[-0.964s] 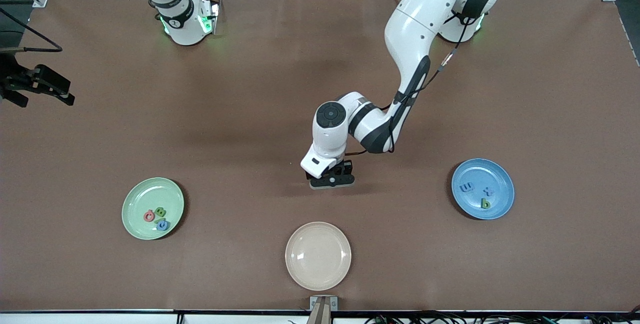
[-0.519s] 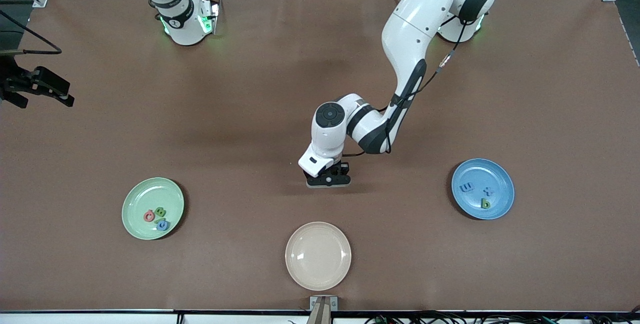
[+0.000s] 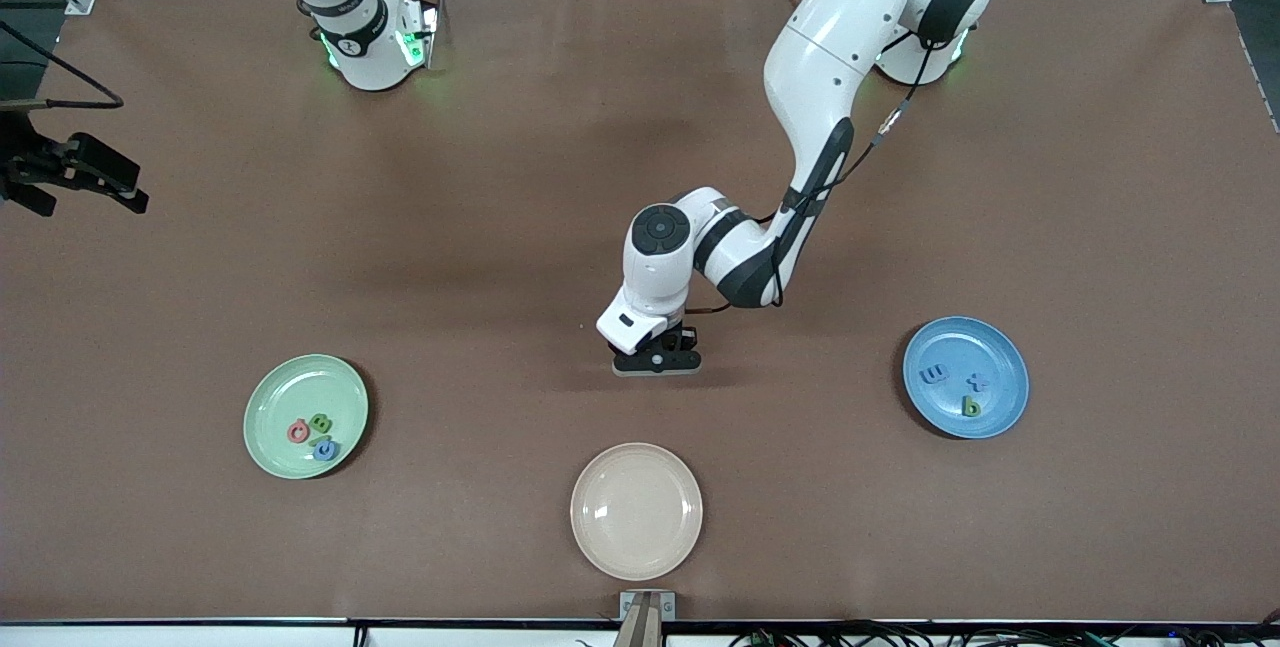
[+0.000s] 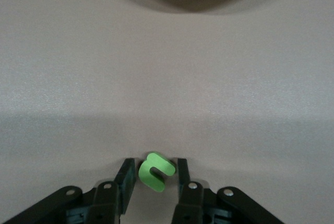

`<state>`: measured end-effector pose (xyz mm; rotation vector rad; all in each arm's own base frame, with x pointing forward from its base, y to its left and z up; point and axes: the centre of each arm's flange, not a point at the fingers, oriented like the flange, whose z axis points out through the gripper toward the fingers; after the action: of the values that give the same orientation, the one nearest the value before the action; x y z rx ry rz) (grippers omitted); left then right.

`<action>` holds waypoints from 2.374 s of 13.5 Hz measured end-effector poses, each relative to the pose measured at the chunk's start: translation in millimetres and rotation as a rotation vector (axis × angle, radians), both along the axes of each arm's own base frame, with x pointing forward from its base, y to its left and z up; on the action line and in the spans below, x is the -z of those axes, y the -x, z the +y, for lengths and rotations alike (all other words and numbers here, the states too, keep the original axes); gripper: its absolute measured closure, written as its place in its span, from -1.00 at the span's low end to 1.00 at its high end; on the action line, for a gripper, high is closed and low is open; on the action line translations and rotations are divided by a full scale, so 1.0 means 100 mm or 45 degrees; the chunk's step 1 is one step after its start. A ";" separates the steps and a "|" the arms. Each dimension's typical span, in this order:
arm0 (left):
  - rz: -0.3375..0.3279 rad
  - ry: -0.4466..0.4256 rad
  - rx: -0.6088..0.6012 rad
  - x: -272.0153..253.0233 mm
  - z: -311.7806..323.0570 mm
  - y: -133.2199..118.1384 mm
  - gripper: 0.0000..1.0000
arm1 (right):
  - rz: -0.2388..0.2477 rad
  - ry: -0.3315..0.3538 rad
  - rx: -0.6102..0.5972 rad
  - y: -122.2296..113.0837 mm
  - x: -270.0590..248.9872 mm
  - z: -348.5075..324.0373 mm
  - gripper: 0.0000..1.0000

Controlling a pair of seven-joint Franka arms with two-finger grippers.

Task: Sort upper and lower case letters into plates

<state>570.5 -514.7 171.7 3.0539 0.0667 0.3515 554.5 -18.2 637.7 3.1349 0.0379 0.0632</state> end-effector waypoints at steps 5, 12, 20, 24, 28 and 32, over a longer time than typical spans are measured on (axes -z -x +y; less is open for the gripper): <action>-0.001 -0.001 0.000 -0.01 0.00 -0.01 0.38 | 0.000 0.000 0.000 0.00 0.00 0.00 -1.00; -0.046 0.004 -0.159 -0.79 0.66 -0.66 0.38 | -0.001 0.000 0.001 0.00 0.00 0.00 -1.00; 0.210 -0.248 -0.118 -1.00 3.11 -1.38 0.38 | -0.001 0.000 0.002 0.00 0.00 -0.01 -1.00; 0.321 -0.275 -0.087 -1.00 4.02 -1.20 0.38 | -0.002 0.000 0.002 0.00 -0.01 -0.01 -1.00; 0.440 -0.286 -0.136 -0.66 4.40 -0.96 0.23 | -0.002 0.000 0.002 0.00 -0.01 -0.01 -1.00; 0.400 -0.273 -0.136 -0.85 4.39 -0.99 -0.60 | -0.002 0.000 0.002 0.00 -0.01 -0.01 -1.00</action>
<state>669.1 -75.7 256.5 3.2964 0.2229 -0.1283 554.9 -19.1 638.3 3.1348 0.0355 0.0652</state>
